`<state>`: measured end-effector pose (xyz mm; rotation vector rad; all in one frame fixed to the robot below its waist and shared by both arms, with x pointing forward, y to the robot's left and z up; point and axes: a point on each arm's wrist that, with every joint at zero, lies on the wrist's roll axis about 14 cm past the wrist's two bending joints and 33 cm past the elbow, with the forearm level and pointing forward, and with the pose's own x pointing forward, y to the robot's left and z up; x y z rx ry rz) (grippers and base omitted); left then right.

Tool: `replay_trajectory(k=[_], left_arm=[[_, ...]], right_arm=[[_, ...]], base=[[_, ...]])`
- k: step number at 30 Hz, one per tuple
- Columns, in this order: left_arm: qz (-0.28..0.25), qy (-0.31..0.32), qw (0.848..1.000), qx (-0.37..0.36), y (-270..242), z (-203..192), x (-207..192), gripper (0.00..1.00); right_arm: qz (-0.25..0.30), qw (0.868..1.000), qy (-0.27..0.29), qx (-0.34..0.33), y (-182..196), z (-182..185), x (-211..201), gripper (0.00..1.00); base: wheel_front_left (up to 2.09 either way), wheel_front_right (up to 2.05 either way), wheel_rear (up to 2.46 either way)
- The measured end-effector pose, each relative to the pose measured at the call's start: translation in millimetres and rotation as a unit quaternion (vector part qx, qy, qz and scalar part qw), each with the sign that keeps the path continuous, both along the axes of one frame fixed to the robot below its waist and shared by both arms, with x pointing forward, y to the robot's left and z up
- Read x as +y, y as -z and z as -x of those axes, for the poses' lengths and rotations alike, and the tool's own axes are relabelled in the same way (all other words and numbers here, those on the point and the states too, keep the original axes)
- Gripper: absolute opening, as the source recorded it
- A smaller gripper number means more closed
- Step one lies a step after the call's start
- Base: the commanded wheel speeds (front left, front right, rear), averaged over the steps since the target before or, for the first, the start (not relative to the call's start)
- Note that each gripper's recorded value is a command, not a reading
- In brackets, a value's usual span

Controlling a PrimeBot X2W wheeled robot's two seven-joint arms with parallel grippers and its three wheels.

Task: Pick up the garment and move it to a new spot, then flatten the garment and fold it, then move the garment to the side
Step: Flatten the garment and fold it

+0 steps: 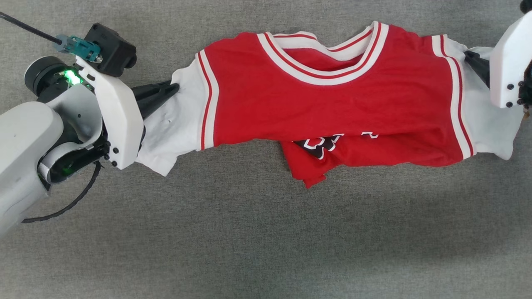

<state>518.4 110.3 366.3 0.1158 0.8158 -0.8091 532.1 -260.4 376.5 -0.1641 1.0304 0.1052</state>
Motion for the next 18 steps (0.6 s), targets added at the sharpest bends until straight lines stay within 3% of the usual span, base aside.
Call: replay_trajectory(k=[1,2,3,4,5,14,18], left_arm=[[0.0,0.0,1.0,0.0,0.2,-0.2,-0.3,0.0],[0.0,0.0,1.0,0.0,0.4,-0.4,-0.2,0.0],[0.0,0.001,1.0,0.0,0.6,-0.5,-0.5,0.0],[0.001,0.001,1.0,0.0,0.9,-0.7,-0.7,0.0],[0.001,0.001,1.0,0.0,0.9,-0.8,-0.6,0.0],[0.016,-0.011,1.0,-0.007,-5.2,-1.3,-3.1,0.0],[0.034,-0.026,0.999,-0.024,-15.2,-2.1,-2.8,0.0]], right_arm=[[-0.001,1.0,0.002,0.006,2.3,1.6,-0.7,1.0],[-0.003,1.0,0.004,0.009,3.6,2.3,-1.0,0.9],[-0.004,1.0,0.006,0.014,4.8,3.4,-1.5,0.55],[-0.005,1.0,0.006,0.015,5.7,3.5,-0.9,0.38],[-0.007,1.0,0.006,0.015,6.0,3.5,-0.1,0.0],[-0.015,1.0,0.016,-0.004,2.3,3.6,0.5,0.0],[-0.03,0.998,0.021,-0.048,-13.5,-3.1,4.0,0.0]], base=[[0.0,0.0,0.0],[0.0,0.0,0.0],[0.0,0.0,0.0],[0.0,0.0,0.0],[0.0,0.0,0.0],[0.0,0.0,0.0],[0.0,0.0,0.0]])
